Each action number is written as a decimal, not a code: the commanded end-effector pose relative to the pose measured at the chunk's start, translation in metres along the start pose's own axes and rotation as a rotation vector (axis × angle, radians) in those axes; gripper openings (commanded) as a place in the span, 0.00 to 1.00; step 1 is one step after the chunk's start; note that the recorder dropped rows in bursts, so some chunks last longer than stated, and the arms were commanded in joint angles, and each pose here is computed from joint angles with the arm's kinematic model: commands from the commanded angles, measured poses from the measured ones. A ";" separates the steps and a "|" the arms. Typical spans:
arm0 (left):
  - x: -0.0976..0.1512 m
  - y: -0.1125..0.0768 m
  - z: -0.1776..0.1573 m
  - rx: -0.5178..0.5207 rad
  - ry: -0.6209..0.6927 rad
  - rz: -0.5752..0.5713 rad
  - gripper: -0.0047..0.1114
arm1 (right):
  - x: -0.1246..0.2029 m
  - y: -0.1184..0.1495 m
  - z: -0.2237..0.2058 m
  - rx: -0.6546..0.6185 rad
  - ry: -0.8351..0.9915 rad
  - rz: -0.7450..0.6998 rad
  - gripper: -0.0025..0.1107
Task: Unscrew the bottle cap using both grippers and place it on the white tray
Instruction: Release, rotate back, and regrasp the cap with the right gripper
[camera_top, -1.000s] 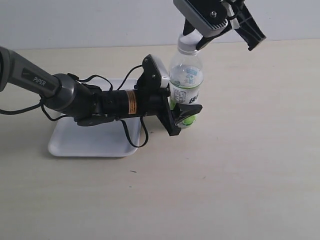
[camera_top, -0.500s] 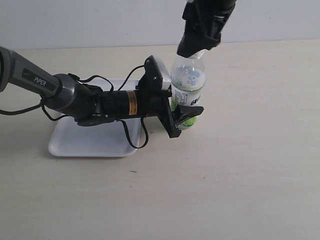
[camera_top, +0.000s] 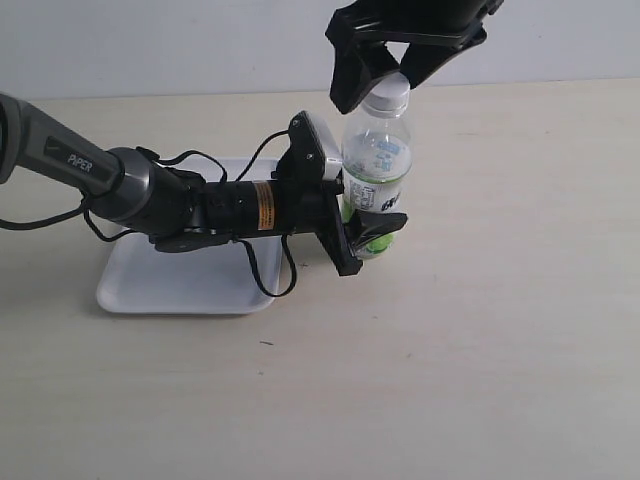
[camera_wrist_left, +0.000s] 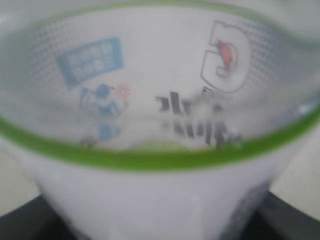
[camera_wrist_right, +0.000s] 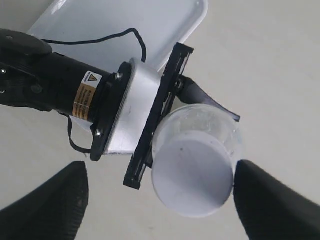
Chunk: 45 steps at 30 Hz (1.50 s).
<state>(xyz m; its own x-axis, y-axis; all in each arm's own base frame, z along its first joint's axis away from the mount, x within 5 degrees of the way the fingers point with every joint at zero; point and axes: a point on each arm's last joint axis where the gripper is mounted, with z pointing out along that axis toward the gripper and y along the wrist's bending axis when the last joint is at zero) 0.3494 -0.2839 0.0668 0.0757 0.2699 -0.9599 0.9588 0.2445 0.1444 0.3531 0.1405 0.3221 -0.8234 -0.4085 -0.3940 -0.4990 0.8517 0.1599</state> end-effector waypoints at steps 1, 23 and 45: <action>0.005 -0.005 0.001 0.026 0.052 0.028 0.04 | 0.002 0.000 0.001 0.009 0.020 0.040 0.69; 0.005 -0.005 0.001 0.025 0.052 0.024 0.04 | -0.002 -0.006 0.000 0.073 -0.022 0.016 0.49; 0.007 -0.004 0.001 0.019 0.074 0.024 0.04 | -0.001 -0.007 0.002 0.071 -0.001 -0.003 0.55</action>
<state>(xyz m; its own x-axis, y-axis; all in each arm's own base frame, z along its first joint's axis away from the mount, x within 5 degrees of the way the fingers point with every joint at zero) 0.3493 -0.2839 0.0666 0.0762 0.2724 -0.9592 0.9590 0.2433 0.1452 0.3556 0.1358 0.3213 -0.8288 -0.4004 -0.3908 -0.4739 0.8737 0.1098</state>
